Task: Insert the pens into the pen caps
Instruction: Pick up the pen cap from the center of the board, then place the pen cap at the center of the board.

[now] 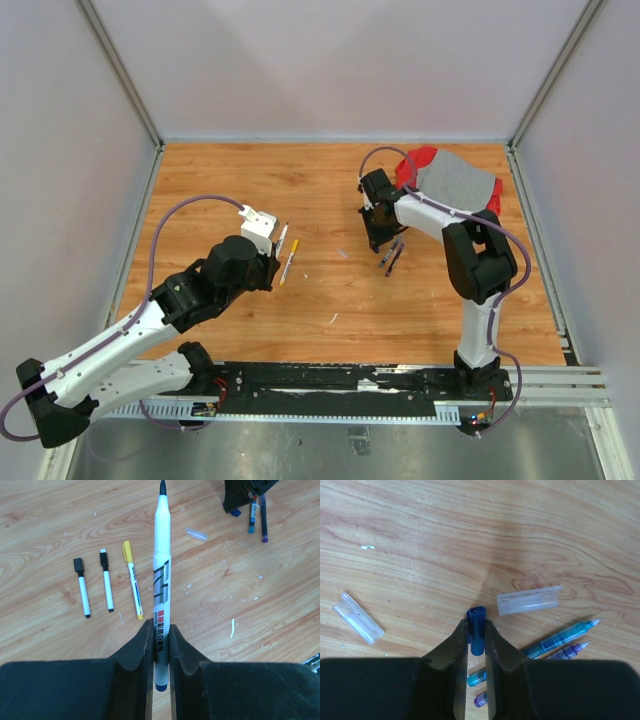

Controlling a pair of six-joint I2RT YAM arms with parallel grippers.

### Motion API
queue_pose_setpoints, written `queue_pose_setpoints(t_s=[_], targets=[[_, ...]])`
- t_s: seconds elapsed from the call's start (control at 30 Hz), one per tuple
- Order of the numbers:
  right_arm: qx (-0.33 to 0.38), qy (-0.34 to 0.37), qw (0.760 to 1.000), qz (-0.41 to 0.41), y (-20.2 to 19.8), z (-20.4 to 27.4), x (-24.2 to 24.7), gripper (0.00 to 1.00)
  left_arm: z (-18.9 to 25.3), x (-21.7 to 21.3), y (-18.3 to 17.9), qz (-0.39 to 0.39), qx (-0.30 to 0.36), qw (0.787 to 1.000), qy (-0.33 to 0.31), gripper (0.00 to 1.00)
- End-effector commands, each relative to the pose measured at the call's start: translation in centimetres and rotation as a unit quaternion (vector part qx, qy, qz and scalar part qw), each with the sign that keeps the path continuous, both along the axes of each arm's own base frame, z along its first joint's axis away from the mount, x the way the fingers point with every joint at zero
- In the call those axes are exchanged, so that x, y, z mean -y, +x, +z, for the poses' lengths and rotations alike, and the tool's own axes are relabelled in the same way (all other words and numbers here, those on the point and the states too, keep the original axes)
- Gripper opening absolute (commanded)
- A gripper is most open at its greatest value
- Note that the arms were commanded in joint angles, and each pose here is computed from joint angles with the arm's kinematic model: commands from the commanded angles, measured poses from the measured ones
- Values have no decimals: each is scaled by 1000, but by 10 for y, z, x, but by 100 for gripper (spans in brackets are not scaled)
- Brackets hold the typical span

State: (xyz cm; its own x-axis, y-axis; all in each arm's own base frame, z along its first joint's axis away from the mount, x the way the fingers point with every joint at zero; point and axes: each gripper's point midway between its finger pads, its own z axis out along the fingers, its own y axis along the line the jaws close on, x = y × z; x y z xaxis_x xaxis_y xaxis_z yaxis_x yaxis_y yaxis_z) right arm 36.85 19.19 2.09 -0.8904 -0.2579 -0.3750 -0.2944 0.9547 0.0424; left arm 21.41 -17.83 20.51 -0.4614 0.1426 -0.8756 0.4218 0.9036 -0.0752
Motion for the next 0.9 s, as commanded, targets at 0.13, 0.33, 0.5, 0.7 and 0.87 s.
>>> queue_pose_setpoints(t_s=[0.13, 0.33, 0.5, 0.7, 0.87], targets=[[-18, -23, 999, 28, -16, -6, -8, 9, 2, 3, 2, -6, 8, 1000, -4, 1], [1, -3, 999, 39, -37, 16, -16, 9, 3, 3, 2, -6, 10, 1000, -6, 0], [-6, -3, 999, 49, -70, 16, -16, 9, 3, 4, 2, -8, 9, 1000, -6, 1], [-24, -14, 998, 63, -119, 6, -13, 9, 5, 4, 2, -8, 11, 1000, -9, 0], [-29, -32, 997, 69, -153, 3, -6, 9, 5, 4, 1, -9, 12, 1000, -11, 0]])
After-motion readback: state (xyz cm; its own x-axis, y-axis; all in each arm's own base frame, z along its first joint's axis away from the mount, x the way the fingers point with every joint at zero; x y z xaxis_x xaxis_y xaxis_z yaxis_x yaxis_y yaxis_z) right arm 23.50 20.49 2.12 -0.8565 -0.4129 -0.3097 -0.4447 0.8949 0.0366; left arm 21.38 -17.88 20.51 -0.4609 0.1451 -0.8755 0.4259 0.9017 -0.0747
